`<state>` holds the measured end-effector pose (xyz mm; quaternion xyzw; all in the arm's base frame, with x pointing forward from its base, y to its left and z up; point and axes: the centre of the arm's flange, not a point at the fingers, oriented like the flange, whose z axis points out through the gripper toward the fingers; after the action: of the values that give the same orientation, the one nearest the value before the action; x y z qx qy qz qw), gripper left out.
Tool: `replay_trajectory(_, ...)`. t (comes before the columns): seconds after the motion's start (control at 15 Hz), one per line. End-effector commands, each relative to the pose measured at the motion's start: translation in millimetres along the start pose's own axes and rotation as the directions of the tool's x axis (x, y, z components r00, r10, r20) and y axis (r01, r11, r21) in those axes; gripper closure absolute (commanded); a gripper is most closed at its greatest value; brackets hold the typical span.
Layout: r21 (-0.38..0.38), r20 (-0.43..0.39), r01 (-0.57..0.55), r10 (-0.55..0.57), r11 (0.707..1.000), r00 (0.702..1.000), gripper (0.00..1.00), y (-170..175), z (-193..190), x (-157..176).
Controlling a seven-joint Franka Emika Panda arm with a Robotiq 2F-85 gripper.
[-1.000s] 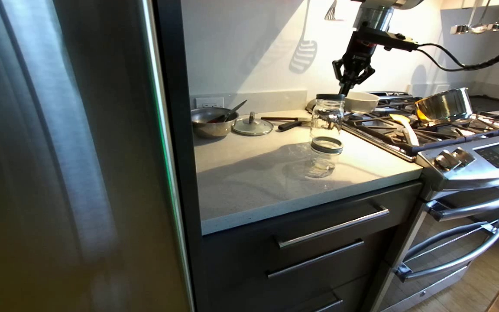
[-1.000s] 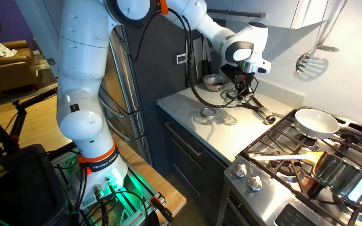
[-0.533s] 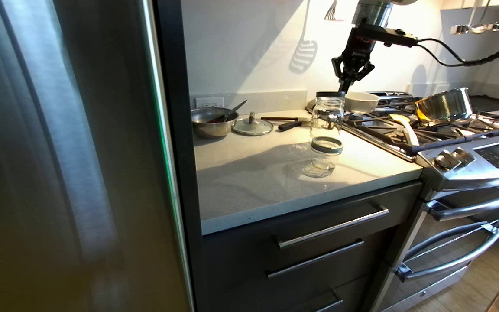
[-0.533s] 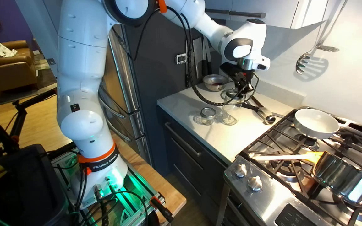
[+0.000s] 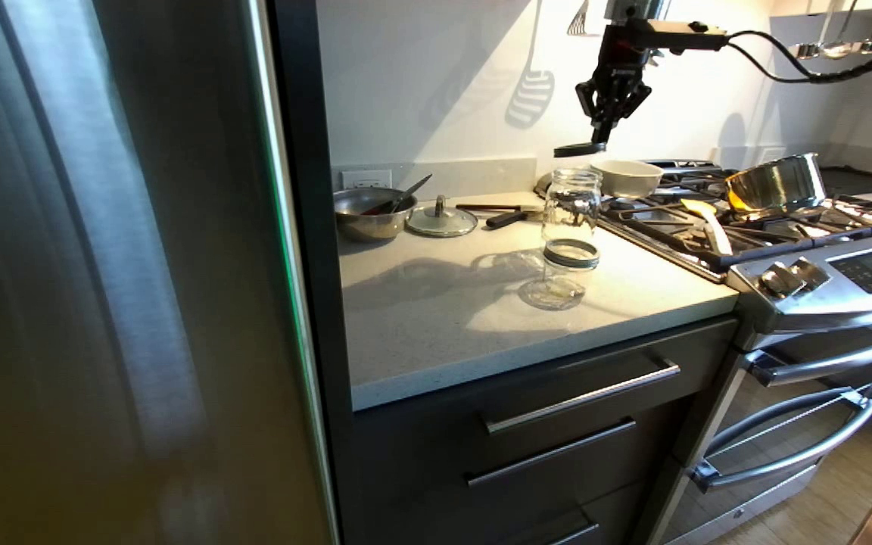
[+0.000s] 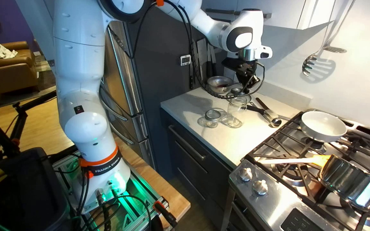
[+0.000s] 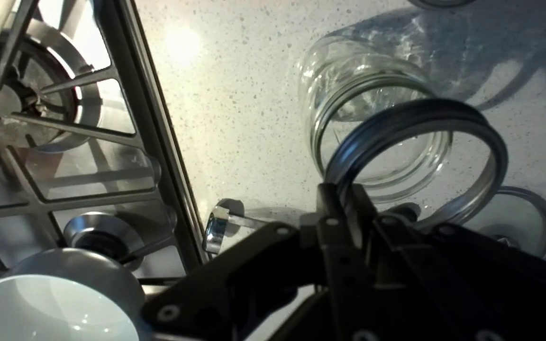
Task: Remove the canning lids from the two jars and put them on the counter top one at a time
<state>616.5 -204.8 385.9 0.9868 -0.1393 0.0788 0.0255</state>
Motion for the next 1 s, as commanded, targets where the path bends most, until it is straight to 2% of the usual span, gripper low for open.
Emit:
replay_trajectory(0.0, -0.054, 0.001, 0.086, -0.086, 0.995, 0.996, 0.98, -28.0, -16.6, -13.1)
replay_trajectory(0.27, -0.044, 0.002, 0.221, -0.221, 0.974, 0.975, 0.98, -70.9, -21.1, -12.1)
replay_trajectory(0.47, -0.029, 0.012, 0.334, -0.334, 0.942, 0.943, 0.98, -102.3, -8.2, -11.9)
replay_trajectory(0.67, 0.008, 0.014, 0.432, -0.432, 0.902, 0.902, 0.98, -130.1, 12.4, -15.6)
replay_trajectory(0.73, -0.005, 0.022, 0.471, -0.471, 0.882, 0.882, 0.98, -137.5, 22.0, -16.7)
replay_trajectory(0.8, 0.014, 0.059, 0.504, -0.504, 0.864, 0.862, 0.98, -144.8, 35.1, -17.8)
replay_trajectory(0.87, 0.01, 0.027, 0.442, -0.442, 0.897, 0.896, 0.91, -138.7, 13.0, -16.4)
replay_trajectory(0.93, 0.017, 0.04, 0.465, -0.465, 0.885, 0.884, 0.91, -144.4, 22.3, -18.6)
